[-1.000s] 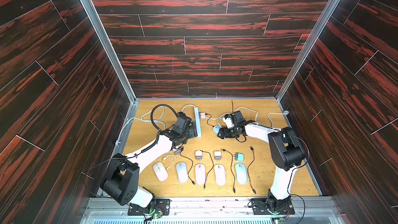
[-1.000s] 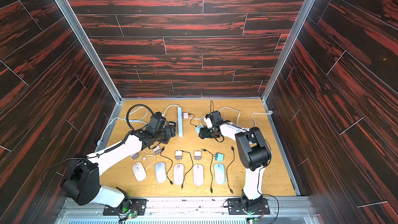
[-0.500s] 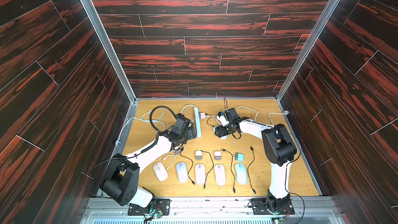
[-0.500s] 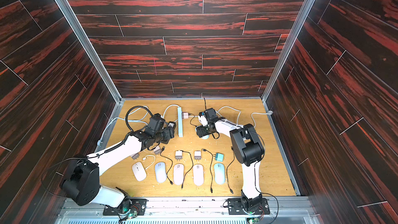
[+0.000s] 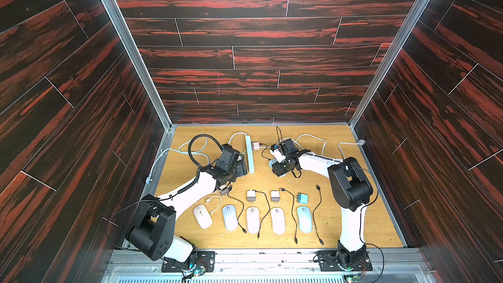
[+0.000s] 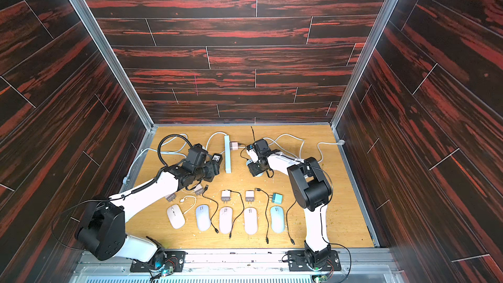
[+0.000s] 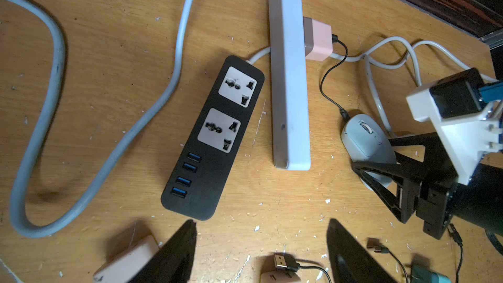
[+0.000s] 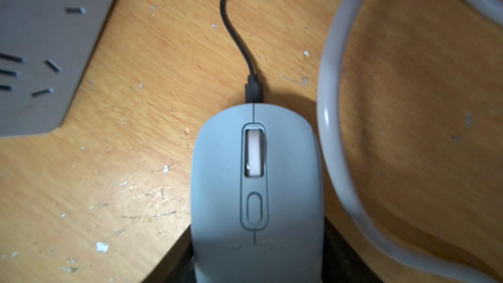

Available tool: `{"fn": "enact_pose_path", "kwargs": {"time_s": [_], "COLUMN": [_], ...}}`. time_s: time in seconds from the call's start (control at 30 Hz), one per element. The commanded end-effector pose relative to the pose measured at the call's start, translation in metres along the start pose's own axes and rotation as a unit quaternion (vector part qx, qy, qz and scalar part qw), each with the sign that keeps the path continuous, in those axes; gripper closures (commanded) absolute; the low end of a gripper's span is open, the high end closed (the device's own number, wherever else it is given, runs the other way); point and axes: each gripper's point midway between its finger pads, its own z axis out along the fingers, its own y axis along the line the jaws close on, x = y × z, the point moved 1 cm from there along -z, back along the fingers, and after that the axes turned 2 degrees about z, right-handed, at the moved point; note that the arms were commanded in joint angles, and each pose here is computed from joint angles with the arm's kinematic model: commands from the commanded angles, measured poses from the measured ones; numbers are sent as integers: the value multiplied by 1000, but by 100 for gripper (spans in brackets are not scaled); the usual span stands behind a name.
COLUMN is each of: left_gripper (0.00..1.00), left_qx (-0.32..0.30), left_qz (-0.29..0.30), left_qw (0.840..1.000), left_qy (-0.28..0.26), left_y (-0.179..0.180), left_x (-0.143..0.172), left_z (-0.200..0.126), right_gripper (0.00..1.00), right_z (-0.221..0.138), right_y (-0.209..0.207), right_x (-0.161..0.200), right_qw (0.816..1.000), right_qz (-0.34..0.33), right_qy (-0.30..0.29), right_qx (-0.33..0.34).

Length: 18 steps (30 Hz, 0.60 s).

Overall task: Unplug the wireless mouse
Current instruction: Pick up the mouse from the center of the board.

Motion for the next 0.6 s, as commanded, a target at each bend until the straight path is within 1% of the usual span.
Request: {"fn": "enact_pose_path", "kwargs": {"time_s": [0.0, 0.13, 0.2, 0.33, 0.5, 0.57], "left_gripper": [23, 23, 23, 22, 20, 20], "left_qx": [7, 29, 54, 110, 172, 196], "left_qz": [-6, -16, -30, -68, -143, -183], "left_qw": [1000, 999, 998, 991, 974, 963], "left_qy": [-6, -9, -14, -26, -31, -29], "left_y": [1, -8, -18, -41, -64, -72], "left_x": [-3, -7, -12, -24, -38, -40], "left_z": [-9, -10, -12, -11, 0, 10], "right_gripper": [42, 46, 47, 53, 56, 57], "right_z": [7, -5, -20, -53, -77, -82], "right_y": [6, 12, 17, 26, 39, 43], "right_x": [29, 18, 7, -10, -7, -2], "right_qw": [998, 999, 999, 993, 984, 981], "right_qz": [3, 12, 21, 49, 69, 77], "right_qy": [55, 32, 3, -57, -99, -110], "right_qx": [-9, -26, -42, -91, -128, -138]}}
